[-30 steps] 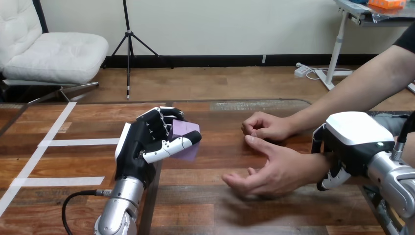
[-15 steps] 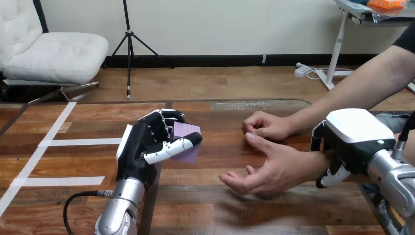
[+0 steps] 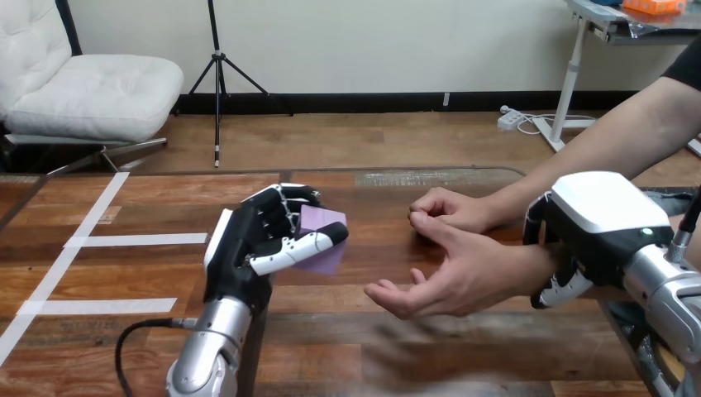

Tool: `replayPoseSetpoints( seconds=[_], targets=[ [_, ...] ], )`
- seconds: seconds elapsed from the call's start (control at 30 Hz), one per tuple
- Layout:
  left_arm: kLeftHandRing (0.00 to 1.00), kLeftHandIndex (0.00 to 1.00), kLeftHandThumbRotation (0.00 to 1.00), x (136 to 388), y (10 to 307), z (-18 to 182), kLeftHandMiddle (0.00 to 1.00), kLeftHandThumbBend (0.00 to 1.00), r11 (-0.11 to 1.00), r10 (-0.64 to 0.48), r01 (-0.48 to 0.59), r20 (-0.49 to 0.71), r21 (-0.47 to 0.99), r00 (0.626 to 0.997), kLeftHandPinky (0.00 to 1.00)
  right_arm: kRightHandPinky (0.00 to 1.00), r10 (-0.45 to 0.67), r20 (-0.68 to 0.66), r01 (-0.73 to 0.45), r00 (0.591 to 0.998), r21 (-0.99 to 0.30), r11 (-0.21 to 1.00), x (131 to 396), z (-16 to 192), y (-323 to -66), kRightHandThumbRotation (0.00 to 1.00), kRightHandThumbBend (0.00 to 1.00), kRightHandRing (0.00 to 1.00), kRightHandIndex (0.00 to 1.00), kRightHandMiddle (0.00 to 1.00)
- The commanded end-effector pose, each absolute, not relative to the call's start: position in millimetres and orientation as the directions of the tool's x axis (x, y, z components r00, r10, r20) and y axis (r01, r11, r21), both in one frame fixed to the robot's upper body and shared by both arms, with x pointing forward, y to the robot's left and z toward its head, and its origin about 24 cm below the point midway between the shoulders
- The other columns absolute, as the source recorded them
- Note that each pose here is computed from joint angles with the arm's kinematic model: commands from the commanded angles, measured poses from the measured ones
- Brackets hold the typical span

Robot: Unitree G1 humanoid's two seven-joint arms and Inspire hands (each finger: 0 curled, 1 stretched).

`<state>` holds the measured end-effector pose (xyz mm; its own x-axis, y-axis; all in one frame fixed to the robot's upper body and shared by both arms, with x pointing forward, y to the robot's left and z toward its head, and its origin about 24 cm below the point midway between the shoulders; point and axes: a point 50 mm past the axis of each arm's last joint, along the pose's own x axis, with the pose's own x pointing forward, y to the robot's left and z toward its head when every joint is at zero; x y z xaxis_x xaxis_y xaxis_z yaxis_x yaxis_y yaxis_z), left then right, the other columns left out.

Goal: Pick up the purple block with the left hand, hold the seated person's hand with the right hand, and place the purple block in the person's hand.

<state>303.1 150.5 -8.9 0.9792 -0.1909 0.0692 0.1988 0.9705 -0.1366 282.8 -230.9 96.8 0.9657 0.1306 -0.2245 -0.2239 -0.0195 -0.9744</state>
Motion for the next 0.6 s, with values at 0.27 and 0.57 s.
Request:
replayPoseSetpoints(
  seconds=[0.27, 0.57],
  targets=[
    [0.43, 0.49, 0.06, 326.6, 126.5, 20.5, 0.49, 0.96, 0.951, -0.270, 0.288, 0.151, -0.116, 0.951, 0.37, 0.25, 0.159, -0.112, -0.106, 0.981, -0.993, -0.047, 285.6, 133.3, -225.9, 0.00, 0.83, 0.32, 0.49, 0.41],
    [0.43, 0.49, 0.07, 327.2, 118.7, 20.6, 0.49, 0.97, 0.941, -0.300, 0.317, 0.141, -0.121, 0.943, 0.37, 0.29, 0.179, -0.089, -0.080, 0.980, -0.995, -0.053, 285.4, 141.0, -219.4, 0.00, 0.84, 0.36, 0.49, 0.44]
  ],
)
